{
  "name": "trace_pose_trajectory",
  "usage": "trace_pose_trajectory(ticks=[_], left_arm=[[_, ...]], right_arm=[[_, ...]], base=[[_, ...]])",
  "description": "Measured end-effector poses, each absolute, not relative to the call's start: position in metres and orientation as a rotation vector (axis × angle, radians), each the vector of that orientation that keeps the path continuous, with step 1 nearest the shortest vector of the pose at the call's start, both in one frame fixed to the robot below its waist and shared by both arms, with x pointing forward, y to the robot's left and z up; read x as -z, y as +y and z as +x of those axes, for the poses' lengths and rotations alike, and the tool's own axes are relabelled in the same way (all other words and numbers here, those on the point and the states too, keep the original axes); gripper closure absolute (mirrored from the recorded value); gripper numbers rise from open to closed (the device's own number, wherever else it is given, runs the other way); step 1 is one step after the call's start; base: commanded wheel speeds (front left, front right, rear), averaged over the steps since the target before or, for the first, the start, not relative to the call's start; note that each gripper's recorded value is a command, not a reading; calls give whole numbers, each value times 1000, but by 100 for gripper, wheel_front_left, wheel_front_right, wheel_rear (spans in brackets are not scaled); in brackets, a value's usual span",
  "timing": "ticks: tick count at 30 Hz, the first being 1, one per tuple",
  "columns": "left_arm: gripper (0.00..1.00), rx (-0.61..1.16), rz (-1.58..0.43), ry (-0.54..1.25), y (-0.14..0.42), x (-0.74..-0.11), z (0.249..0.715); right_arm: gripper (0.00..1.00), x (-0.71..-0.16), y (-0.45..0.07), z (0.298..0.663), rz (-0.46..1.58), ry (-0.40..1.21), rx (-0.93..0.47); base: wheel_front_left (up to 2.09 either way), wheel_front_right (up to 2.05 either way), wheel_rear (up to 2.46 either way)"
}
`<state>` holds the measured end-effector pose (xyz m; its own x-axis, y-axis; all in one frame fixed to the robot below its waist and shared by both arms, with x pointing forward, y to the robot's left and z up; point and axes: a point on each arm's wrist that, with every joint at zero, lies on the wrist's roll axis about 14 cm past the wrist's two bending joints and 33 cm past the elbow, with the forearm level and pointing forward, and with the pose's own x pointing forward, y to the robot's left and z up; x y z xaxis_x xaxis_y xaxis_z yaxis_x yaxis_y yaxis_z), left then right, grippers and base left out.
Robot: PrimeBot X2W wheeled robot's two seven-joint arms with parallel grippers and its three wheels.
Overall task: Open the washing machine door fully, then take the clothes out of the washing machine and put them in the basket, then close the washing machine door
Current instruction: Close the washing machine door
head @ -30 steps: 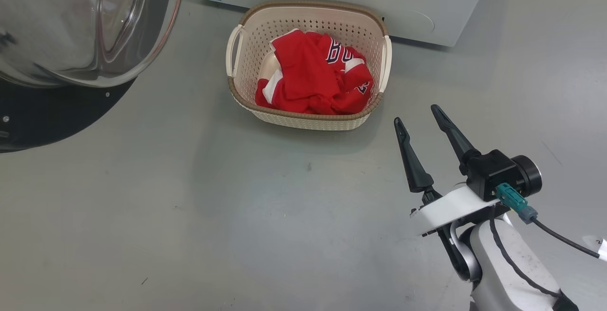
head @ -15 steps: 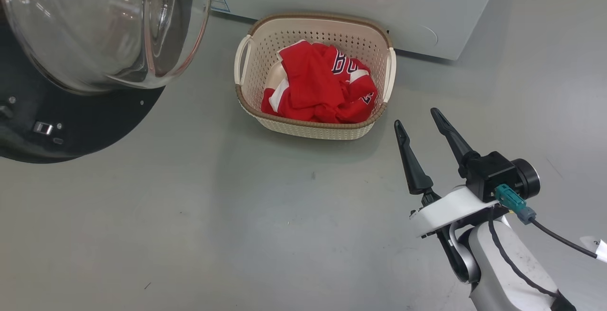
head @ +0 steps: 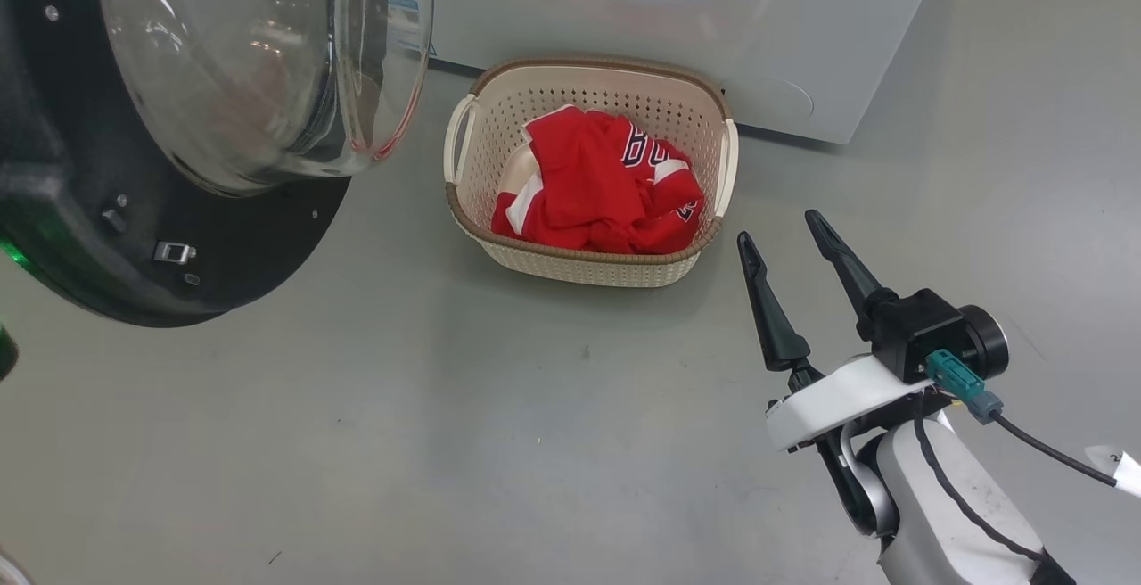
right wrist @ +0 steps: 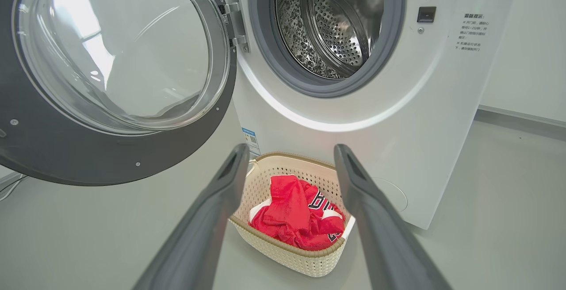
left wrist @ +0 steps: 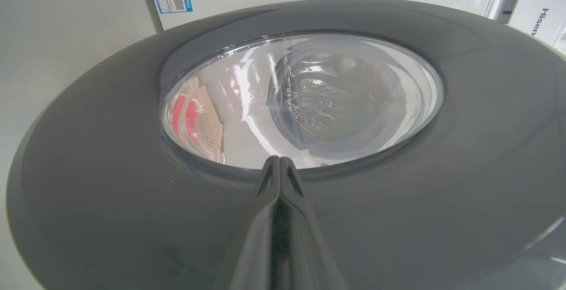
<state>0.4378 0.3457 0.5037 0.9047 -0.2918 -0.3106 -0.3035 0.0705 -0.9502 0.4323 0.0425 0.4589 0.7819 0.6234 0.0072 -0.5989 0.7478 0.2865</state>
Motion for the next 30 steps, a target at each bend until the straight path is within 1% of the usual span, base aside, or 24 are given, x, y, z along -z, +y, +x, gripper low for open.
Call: trace_pose_trajectory(ticks=[9,20,26,30], left_arm=[[100,116,-1555,516,314,-507,439],[100,245,-1522,539,280,-515,438],[100,285,-1508,539,269,-518,437],[100,271,-1485,518,272,-519,433]], right_arm=[[0,-464,42,431,287,79,-666],[0,-468,42,429,292,69,-665],[0,-470,43,429,296,67,-665],[0,-470,43,428,296,66,-666]], base=[[0,0,0],[0,0,0],[0,0,0],[0,0,0]])
